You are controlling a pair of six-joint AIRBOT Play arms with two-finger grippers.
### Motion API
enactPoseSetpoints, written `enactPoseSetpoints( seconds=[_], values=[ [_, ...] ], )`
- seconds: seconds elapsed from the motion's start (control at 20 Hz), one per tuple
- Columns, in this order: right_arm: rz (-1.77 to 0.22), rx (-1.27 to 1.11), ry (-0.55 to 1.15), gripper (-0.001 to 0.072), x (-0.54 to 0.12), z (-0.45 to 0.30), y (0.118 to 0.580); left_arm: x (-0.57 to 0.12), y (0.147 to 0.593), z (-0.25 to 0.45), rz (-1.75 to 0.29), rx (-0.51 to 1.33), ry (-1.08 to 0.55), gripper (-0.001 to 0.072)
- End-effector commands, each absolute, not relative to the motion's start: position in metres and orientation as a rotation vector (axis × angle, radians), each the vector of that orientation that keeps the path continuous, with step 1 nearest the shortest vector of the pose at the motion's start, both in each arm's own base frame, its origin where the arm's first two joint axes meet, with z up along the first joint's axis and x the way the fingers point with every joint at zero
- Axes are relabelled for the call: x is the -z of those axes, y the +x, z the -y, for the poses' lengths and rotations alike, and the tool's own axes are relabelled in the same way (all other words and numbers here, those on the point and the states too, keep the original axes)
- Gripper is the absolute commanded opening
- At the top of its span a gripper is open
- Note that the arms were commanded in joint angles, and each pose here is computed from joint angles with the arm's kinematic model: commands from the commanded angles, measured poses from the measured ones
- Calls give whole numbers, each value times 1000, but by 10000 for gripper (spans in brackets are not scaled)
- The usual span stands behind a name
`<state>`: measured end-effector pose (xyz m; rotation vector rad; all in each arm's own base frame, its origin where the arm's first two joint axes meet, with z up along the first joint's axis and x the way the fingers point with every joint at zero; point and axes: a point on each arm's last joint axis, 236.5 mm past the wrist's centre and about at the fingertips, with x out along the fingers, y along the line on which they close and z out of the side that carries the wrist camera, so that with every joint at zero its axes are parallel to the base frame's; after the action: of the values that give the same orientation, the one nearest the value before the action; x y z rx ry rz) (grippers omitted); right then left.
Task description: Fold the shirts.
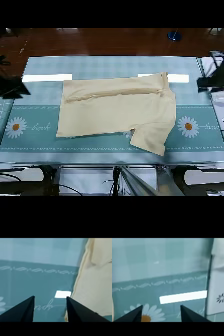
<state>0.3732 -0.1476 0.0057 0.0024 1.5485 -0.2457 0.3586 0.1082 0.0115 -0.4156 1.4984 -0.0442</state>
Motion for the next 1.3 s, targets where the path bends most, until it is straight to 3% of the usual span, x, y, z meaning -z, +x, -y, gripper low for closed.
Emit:
enactPoseSetpoints(
  seconds=[0.0,0.1,0.15,0.2,0.4,0.55,1.0,1.25],
  values=[
    [-1595,51,381,558,-2,123,316,-13,301,-105,-1527,119,-544,481],
    [-1479,-42,539,558,-2,107,311,6,267,-84,-1535,177,-673,485],
    [-1405,-57,598,558,-4,104,313,17,247,-73,-1552,199,-744,522],
    [-1354,-61,631,557,-6,103,314,28,228,-61,-1570,209,-837,667],
    [-1302,-65,666,553,-8,102,315,57,189,-25,-1561,278,-1076,691],
    [-1267,-100,684,551,-13,96,323,74,185,-20,-1552,247,-1080,691],
    [-1269,-107,683,544,-14,95,322,103,206,7,-1619,284,-890,691],
    [-1270,-107,683,543,-14,95,322,112,225,45,-1625,363,-936,690]
  ],
)
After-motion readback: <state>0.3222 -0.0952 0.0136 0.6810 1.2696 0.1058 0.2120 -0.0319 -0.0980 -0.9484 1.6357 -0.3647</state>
